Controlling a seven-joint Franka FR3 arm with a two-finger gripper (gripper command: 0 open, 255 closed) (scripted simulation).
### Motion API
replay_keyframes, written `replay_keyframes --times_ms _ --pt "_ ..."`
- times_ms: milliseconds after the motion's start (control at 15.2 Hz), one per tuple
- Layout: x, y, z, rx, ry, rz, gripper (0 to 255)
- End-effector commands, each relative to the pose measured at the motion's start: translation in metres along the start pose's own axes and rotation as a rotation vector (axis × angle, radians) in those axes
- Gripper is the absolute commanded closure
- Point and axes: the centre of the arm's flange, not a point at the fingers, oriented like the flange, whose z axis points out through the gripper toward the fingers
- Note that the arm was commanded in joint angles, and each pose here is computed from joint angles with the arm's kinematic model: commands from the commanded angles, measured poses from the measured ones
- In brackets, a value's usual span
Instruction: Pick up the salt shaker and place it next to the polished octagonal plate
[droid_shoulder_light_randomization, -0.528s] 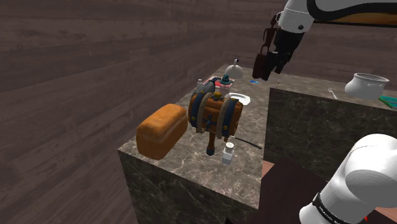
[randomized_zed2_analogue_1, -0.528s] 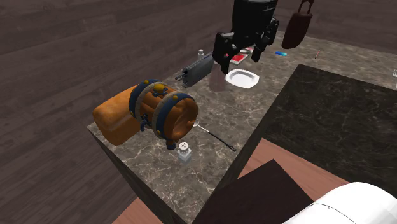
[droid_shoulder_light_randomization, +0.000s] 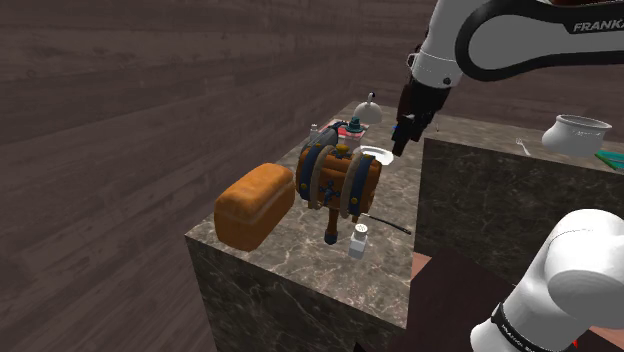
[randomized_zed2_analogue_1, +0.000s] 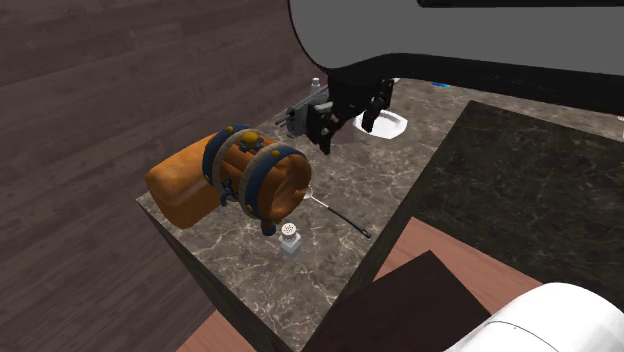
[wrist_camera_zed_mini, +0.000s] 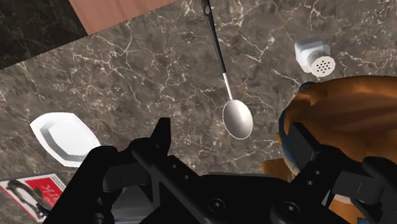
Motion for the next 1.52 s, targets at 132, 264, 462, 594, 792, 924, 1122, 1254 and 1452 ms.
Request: replay_keyframes --times_ms 132,264,462,594,792,924,1122,1254,1452 --pt "-0.005 -0.031 0.041 0.012 -0.006 -0.077 0" --pt "-0.007 -0.047 0.061 0.018 -0.009 -0.115 0" --pt "-0.011 -0.072 0.090 0.026 -0.015 -0.173 0" --pt "-0.015 -0.088 0.110 0.032 -0.019 -0.211 0" --pt "-0.021 -0.113 0.139 0.041 -0.024 -0.268 0" --pt "-0.027 -0.129 0.158 0.047 -0.028 -0.306 0" --pt "-0.030 -0.138 0.174 0.050 -0.030 -0.327 0" --pt "-0.030 -0.139 0.184 0.050 -0.030 -0.327 0" --pt "-0.031 -0.139 0.200 0.050 -0.030 -0.327 0"
